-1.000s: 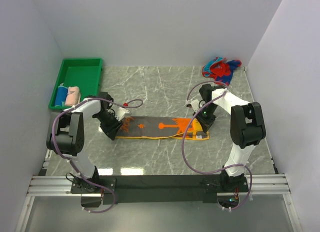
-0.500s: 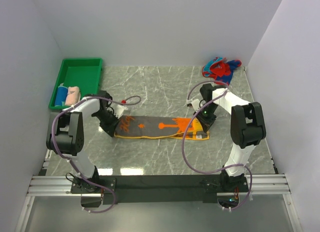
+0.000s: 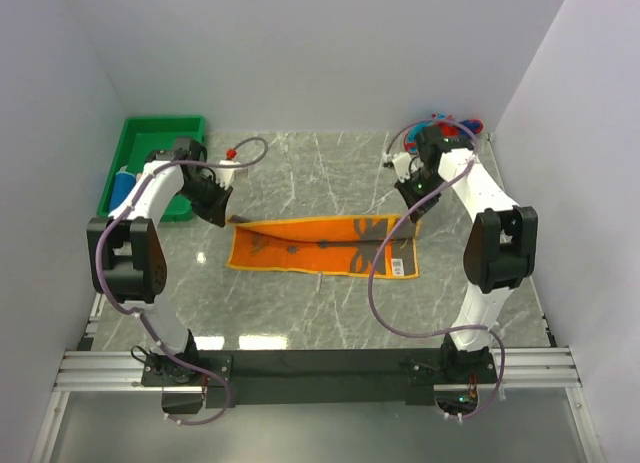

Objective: Roll the towels
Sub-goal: Fold the towel

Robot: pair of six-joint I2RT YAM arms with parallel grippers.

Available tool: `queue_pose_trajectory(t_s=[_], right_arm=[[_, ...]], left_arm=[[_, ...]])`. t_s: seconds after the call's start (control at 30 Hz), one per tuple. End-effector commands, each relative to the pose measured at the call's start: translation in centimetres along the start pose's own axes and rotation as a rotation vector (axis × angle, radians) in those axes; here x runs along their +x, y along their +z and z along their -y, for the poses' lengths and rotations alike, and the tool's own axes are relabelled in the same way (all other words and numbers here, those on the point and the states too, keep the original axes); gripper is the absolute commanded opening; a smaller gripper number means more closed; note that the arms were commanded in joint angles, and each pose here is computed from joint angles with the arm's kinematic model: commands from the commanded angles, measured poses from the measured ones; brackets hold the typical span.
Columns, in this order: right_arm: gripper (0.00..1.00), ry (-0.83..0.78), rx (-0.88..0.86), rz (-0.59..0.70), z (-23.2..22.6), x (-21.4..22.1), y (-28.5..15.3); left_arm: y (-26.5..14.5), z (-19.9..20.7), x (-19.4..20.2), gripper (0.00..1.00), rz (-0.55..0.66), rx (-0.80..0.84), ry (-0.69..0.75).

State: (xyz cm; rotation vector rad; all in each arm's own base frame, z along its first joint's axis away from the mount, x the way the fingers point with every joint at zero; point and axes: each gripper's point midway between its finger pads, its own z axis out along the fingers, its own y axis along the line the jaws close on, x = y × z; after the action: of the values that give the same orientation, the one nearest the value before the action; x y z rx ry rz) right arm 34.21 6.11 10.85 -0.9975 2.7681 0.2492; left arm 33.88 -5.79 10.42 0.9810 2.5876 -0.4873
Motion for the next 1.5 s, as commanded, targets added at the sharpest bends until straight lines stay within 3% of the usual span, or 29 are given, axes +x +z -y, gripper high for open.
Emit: queue_pose_trajectory(t_s=[0.0, 0.3, 0.73, 0.93, 1.37, 1.47], right_arm=[[0.00, 0.011, 0.031, 0.044, 1.1, -1.8, -1.9], [0.00, 0.012, 0.046, 0.055, 1.7, -2.2, -2.0], [0.00, -0.006, -0.035, -0.055, -1.3, 3.6, 1.3], [0.00, -0.004, -0.074, -0.111, -2.9, 6.2, 4.0], [0.00, -0.006, -0.075, -0.131, -3.5, 6.9, 5.4], [0.14, -0.007, -0.091, -0.135, -3.8, 7.1, 5.2]], left_arm=[[-1.5, -0.6, -2.9, 0.01, 0.095, -0.011, -0.017], [-2.5, -1.5, -4.9, 0.01, 0.189, -0.070, -0.028], [0.7, 1.6, 3.7, 0.01, -0.023, 0.018, 0.006], [3.1, 3.2, 8.0, 0.01, -0.108, 0.063, -0.044], [4.8, 2.5, 8.6, 0.01, -0.119, 0.043, -0.114], [4.7, 2.4, 8.5, 0.02, -0.123, 0.042, -0.119]])
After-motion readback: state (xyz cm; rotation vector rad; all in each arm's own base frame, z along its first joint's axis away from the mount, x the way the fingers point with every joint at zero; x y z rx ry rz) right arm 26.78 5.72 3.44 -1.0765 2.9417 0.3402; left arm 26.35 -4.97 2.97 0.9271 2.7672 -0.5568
